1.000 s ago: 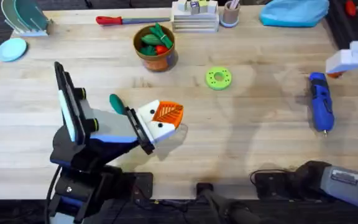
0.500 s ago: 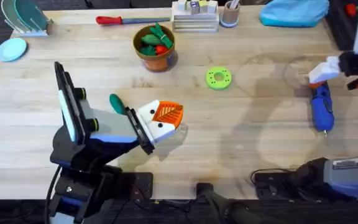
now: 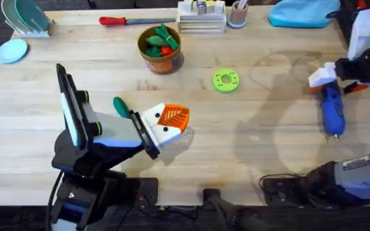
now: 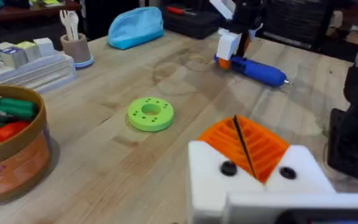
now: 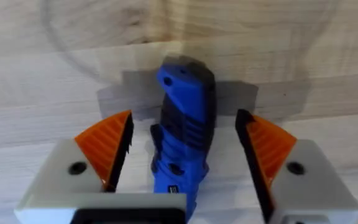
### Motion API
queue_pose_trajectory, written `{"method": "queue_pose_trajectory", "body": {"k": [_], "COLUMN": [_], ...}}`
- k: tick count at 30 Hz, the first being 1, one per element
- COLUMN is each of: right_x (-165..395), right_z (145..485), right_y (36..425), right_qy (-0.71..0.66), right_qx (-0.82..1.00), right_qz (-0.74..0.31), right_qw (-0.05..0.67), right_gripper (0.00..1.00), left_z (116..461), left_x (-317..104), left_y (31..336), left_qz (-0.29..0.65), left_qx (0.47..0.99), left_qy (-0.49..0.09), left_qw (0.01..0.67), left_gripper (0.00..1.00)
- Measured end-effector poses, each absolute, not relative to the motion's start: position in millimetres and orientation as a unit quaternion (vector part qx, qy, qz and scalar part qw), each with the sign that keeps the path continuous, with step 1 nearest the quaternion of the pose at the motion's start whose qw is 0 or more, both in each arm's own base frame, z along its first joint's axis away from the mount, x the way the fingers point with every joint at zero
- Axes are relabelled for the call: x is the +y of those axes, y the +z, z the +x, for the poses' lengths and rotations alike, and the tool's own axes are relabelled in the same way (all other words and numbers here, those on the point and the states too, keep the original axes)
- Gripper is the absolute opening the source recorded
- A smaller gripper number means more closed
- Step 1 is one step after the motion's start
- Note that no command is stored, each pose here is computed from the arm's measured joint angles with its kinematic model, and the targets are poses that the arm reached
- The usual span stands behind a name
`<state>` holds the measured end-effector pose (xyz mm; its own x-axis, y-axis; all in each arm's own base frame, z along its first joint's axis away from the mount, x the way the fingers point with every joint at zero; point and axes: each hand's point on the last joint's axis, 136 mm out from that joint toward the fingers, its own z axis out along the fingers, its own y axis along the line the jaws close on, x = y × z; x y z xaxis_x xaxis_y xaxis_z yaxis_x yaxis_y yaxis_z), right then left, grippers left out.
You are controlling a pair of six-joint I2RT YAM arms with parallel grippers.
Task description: Pick up the gripper from the table and insert it into the empty holder that is missing its gripper. Then pick up a screw, insert it into the mounting hole, and use the screwdriver to tighten it. Finally, clean up the table by picking up the vegetable and placing it into the bucket.
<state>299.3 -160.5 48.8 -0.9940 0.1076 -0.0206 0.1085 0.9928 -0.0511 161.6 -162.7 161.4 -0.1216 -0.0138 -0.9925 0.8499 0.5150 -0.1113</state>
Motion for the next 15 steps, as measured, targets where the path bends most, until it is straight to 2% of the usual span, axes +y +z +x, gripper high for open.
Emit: {"method": "queue_pose_trajectory", "body": {"k": [10, 15], "right_x": [-156, -155], "right_z": [295, 293], "right_y": [34, 34], "right_qy": [-0.012, -0.013], "right_qx": [0.998, 0.998], "right_qz": [0.054, 0.054], "right_qw": [-0.008, -0.005], "right_gripper": [0.987, 0.876], "left_z": [162, 162], "left_x": [-163, -163], "left_y": [162, 161], "left_qz": [0.322, 0.322], "left_qx": [0.649, 0.65], "left_qy": [-0.373, -0.373], "left_qw": [0.579, 0.579], "left_gripper": [0.012, 0.012]}}
